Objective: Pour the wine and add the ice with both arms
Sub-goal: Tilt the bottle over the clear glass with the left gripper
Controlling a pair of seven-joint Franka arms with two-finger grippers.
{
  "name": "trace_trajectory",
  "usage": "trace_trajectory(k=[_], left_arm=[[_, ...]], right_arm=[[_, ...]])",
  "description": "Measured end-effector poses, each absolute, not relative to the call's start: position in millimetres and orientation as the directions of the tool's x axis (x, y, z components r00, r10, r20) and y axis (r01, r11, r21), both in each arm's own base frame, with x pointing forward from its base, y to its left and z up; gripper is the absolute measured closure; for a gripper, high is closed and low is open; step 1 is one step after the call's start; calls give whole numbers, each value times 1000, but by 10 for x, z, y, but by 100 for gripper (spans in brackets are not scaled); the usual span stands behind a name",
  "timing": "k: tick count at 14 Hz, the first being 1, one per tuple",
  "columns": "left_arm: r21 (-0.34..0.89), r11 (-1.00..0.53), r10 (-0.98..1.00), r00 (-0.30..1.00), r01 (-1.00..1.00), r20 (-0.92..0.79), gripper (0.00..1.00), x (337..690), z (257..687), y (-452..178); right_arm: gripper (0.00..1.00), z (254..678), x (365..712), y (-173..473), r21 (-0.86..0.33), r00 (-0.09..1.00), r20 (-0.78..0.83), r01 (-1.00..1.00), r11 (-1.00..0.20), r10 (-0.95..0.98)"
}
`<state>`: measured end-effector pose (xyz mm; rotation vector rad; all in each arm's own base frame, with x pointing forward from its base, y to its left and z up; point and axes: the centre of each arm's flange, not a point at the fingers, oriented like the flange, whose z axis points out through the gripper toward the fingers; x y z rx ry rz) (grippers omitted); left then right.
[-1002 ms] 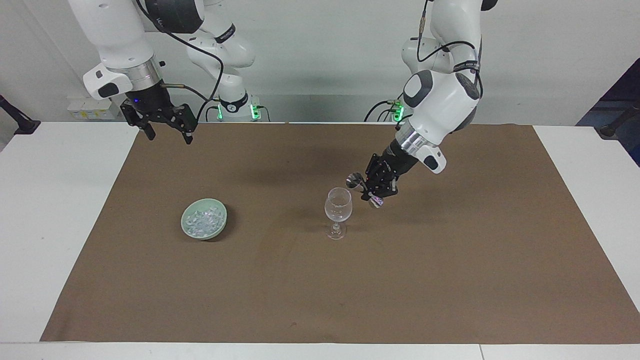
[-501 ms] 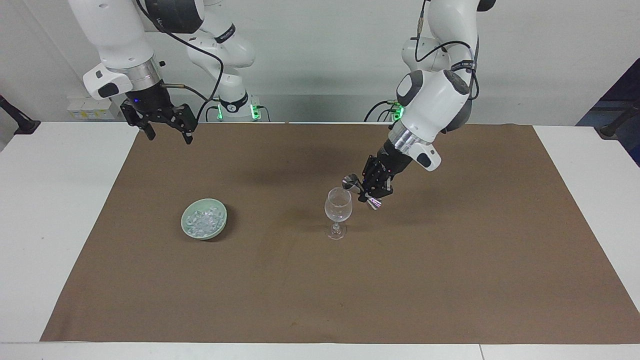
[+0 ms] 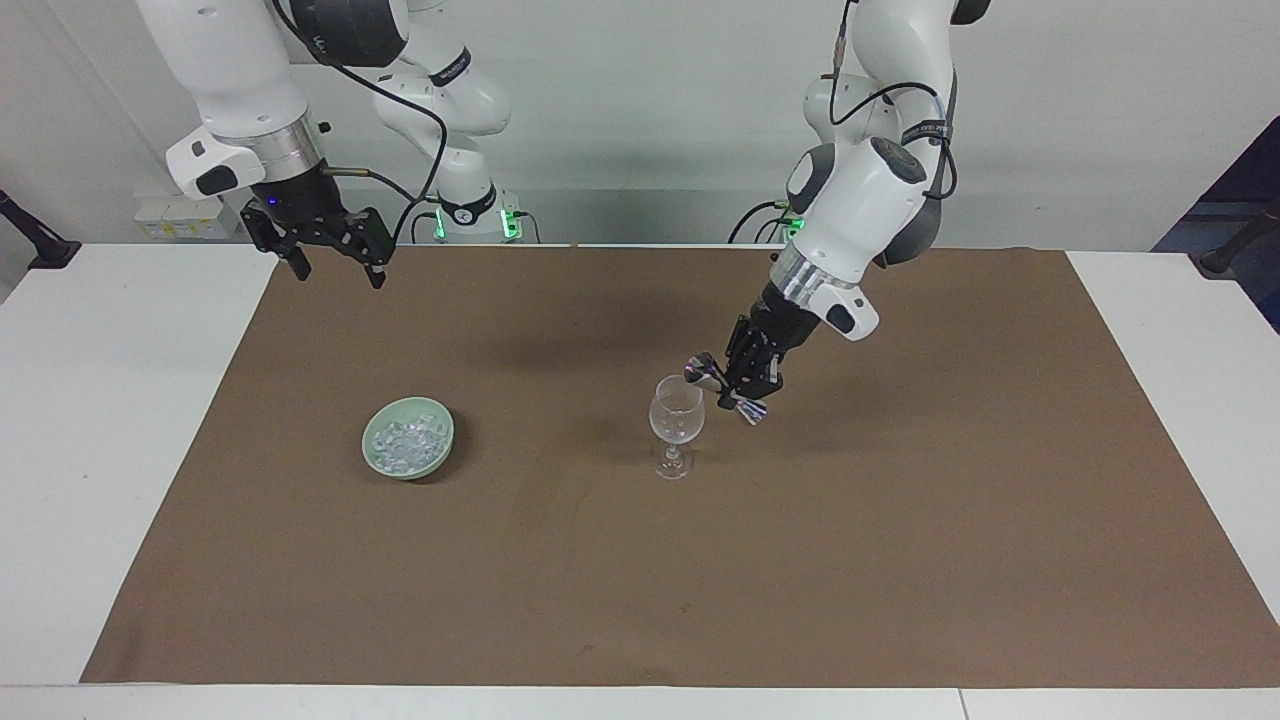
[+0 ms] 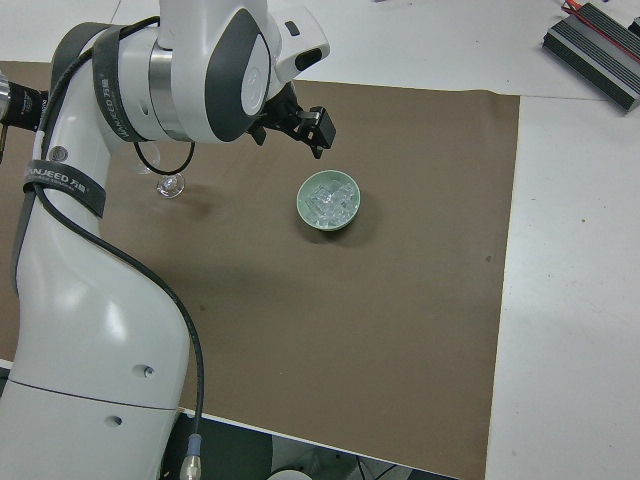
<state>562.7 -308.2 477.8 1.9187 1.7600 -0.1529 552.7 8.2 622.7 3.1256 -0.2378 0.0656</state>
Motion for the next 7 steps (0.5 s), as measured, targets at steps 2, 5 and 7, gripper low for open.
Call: trace_trajectory(k=[2, 5, 7], left_arm=[[309, -19, 895, 154, 951, -419, 77, 5620, 4780, -3107], [330, -38, 903, 174, 943, -394, 77, 5626, 4782, -3111], [341, -54, 908, 188, 939, -373, 77, 5628, 4783, -3111]], right_arm=[[0, 6227, 5527, 82, 3, 988, 42, -151, -988, -151], [0, 6227, 5527, 82, 3, 988, 42, -151, -988, -151], [0, 6227, 5527, 82, 3, 988, 42, -151, -988, -151]])
